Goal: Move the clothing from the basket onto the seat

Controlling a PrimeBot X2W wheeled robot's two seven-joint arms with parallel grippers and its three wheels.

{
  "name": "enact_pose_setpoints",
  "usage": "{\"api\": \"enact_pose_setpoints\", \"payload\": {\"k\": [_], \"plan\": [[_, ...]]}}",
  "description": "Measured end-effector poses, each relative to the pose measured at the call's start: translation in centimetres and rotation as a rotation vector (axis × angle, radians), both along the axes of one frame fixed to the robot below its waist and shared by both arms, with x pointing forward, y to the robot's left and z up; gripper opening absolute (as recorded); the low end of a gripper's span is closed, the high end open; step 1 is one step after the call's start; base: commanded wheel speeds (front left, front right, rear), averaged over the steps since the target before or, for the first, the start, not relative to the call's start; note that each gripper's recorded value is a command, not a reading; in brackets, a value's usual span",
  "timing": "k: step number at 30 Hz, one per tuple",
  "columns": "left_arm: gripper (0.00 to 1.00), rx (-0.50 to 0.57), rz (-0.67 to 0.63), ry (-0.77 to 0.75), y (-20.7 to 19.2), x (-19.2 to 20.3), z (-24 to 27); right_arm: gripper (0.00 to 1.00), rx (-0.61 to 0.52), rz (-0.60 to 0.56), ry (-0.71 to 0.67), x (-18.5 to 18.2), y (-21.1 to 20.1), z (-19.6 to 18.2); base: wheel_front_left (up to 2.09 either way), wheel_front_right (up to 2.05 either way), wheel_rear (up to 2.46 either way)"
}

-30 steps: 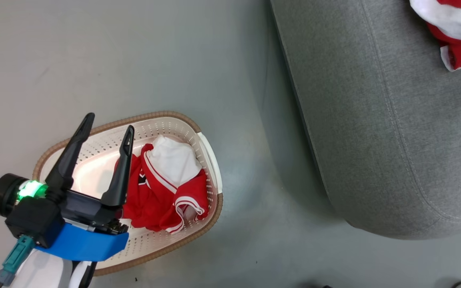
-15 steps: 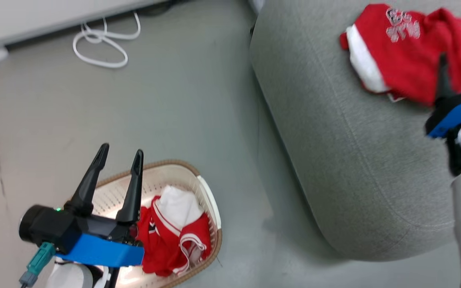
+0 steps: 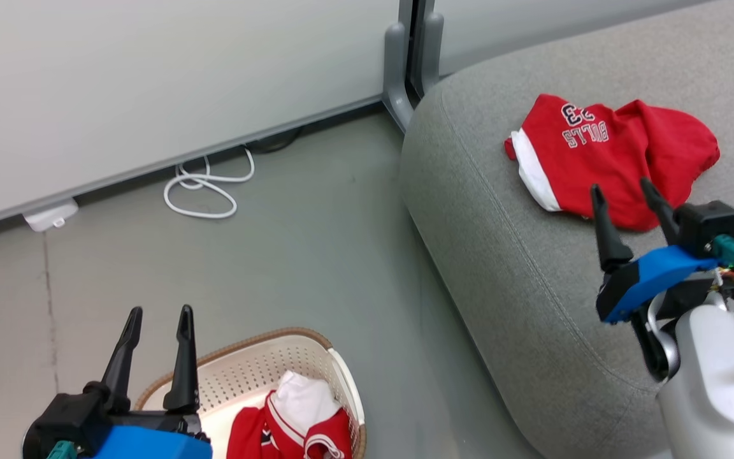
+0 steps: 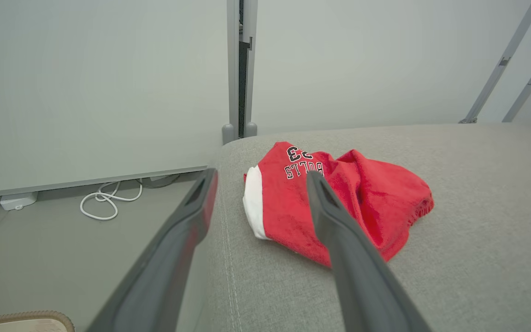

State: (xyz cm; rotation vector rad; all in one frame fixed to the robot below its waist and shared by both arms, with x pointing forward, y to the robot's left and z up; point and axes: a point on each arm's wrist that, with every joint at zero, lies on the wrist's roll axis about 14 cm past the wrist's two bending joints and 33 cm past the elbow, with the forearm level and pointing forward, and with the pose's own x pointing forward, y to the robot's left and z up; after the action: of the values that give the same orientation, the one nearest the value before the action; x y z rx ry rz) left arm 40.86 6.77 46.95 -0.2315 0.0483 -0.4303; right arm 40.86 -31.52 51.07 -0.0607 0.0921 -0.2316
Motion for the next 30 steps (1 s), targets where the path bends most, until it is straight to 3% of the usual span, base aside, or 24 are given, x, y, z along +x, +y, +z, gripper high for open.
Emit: {"api": "enact_pose_setpoints", "payload": {"k": [15,30], "plan": [[1.0,0.029,0.234,-0.011,6.9,-1.8,0.7,1.0,0.001,0.248,-0.065,-1.9,10.5,1.2,0.0,0.0,0.0],[1.0,0.043,0.379,0.003,11.4,-5.6,0.4,1.0,0.068,0.354,-0.075,-3.4,15.3,0.6,0.0,0.0,0.0]]}}
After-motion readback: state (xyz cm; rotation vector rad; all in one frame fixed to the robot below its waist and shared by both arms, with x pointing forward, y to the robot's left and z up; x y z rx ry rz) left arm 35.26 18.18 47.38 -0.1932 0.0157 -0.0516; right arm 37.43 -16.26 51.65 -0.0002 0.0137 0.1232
